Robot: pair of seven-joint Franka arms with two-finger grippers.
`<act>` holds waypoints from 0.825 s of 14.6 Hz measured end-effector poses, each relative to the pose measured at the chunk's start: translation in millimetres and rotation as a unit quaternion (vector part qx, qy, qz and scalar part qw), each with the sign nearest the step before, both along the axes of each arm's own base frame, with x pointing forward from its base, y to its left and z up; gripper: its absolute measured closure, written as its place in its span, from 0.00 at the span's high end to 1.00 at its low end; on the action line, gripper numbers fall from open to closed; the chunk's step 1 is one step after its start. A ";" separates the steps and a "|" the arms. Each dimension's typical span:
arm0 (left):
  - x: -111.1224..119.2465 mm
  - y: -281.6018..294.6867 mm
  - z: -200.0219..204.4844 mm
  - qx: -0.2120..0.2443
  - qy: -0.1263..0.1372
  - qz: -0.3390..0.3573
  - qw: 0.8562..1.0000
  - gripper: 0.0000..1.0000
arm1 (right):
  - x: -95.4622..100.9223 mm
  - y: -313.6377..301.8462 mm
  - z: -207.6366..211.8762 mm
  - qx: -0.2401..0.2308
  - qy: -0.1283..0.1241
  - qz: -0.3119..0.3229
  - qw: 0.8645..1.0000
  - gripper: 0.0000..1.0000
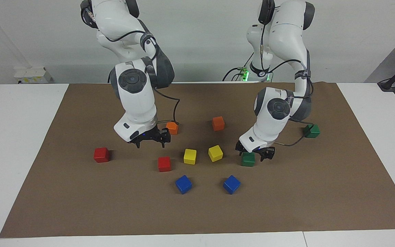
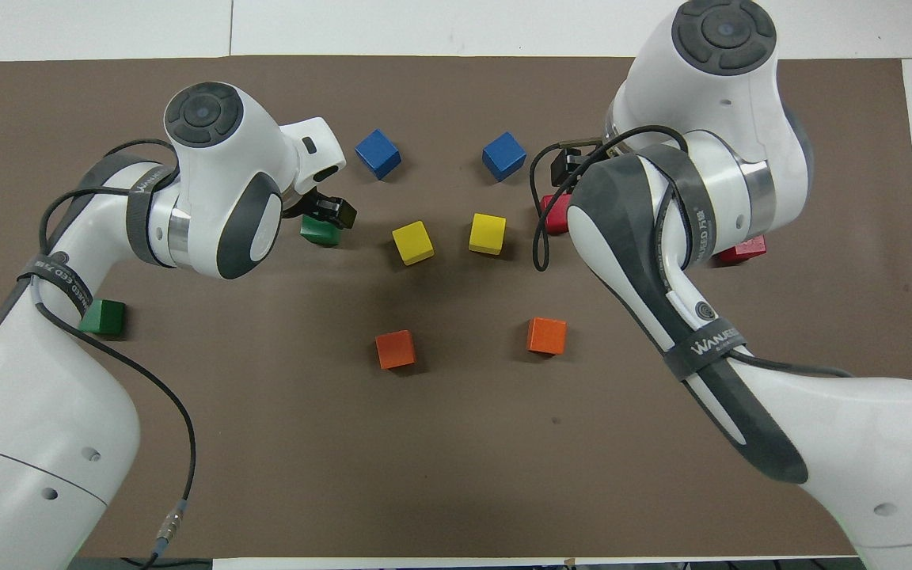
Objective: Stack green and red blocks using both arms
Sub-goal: 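Grasp the other green cube with the left gripper while the right grasps red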
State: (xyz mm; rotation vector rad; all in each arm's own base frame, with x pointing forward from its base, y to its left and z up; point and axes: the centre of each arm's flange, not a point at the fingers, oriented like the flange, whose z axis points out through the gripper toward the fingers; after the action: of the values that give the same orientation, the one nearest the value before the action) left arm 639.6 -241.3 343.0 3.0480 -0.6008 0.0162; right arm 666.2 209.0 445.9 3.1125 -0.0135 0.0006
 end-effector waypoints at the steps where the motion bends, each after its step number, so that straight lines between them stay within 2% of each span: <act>1: -0.4 0.1 -3.9 -0.001 -0.003 0.000 1.000 1.00 | 2.5 0.7 -6.6 0.001 0.000 -0.002 1.000 1.00; 6: -9.4 2.4 -36.3 -0.002 -0.007 0.008 1.000 1.00 | 15.4 8.1 -25.5 0.013 -0.028 -0.003 1.000 0.99; 10: -14.0 -4.0 -42.9 -0.006 -0.014 0.021 1.000 0.99 | 18.2 17.9 -46.2 0.017 -0.033 0.002 0.999 1.00; 11: -15.4 -5.2 -44.9 -0.006 -0.014 0.024 1.000 0.96 | 18.9 18.6 -53.6 0.018 -0.033 0.003 0.999 1.00; 12: -16.7 -6.2 -46.3 -0.005 -0.013 0.025 1.000 0.85 | 19.1 19.0 -61.3 0.019 -0.034 0.003 0.999 1.00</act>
State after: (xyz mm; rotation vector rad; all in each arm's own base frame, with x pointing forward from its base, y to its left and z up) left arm 622.9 -247.5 296.8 3.0563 -0.5238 0.0608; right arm 685.3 228.0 384.6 3.1486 -0.0047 0.1079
